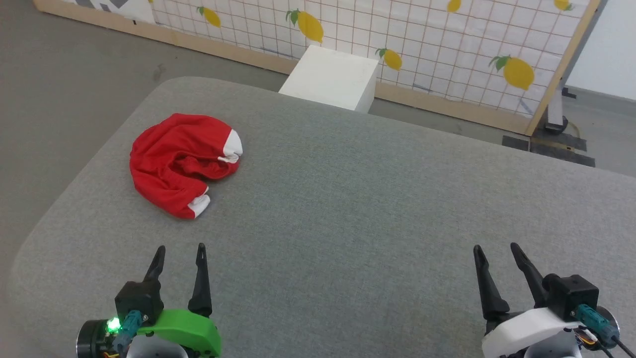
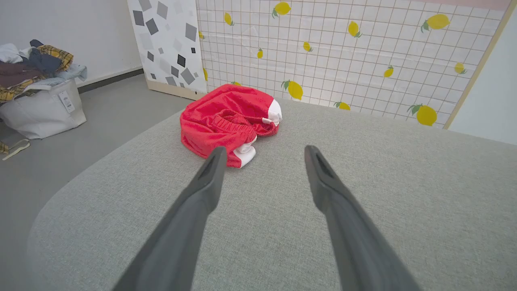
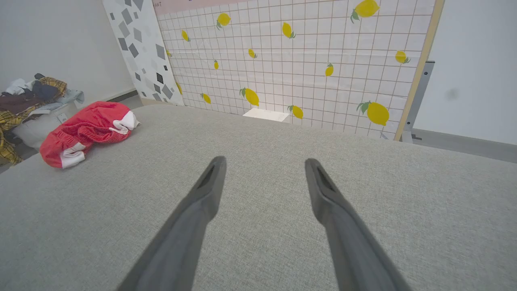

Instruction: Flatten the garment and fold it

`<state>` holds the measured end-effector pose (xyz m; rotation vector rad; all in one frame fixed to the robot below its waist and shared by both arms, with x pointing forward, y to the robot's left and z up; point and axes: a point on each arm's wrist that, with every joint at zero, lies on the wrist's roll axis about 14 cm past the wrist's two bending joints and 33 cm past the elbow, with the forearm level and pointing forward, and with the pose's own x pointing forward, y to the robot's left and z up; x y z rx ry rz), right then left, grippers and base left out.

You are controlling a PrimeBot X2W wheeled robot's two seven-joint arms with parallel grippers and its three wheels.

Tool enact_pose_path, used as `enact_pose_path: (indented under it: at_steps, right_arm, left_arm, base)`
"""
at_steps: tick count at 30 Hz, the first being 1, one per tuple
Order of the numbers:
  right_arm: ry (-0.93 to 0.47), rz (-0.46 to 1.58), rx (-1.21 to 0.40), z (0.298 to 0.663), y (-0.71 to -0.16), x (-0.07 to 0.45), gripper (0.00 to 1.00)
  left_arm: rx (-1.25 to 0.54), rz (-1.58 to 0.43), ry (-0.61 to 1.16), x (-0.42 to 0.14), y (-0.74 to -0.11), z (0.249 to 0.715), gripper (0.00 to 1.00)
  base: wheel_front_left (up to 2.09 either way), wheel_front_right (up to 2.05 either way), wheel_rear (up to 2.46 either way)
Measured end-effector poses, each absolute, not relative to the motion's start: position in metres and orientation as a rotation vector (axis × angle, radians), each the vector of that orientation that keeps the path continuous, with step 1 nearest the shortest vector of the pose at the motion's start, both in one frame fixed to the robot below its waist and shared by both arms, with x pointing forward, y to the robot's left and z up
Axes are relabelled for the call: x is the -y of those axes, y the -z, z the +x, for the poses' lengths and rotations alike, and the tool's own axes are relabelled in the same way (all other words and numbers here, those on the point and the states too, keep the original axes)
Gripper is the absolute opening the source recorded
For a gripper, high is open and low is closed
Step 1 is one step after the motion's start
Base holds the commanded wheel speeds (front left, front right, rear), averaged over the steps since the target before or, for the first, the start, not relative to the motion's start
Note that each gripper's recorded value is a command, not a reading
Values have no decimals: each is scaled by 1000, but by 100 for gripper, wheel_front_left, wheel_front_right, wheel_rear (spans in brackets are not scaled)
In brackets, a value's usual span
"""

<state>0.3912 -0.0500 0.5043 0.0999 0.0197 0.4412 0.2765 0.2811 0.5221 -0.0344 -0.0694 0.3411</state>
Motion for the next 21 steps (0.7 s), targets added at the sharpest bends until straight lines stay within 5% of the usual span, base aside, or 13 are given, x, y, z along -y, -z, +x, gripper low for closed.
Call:
enact_pose_path:
  at_steps: [21]
  right_arm:
    - [-513,130,-38,391,-494,23,100]
  left_arm:
    - [80,-51,-428,-300,-515,248,100]
  base:
    - [0,0,0]
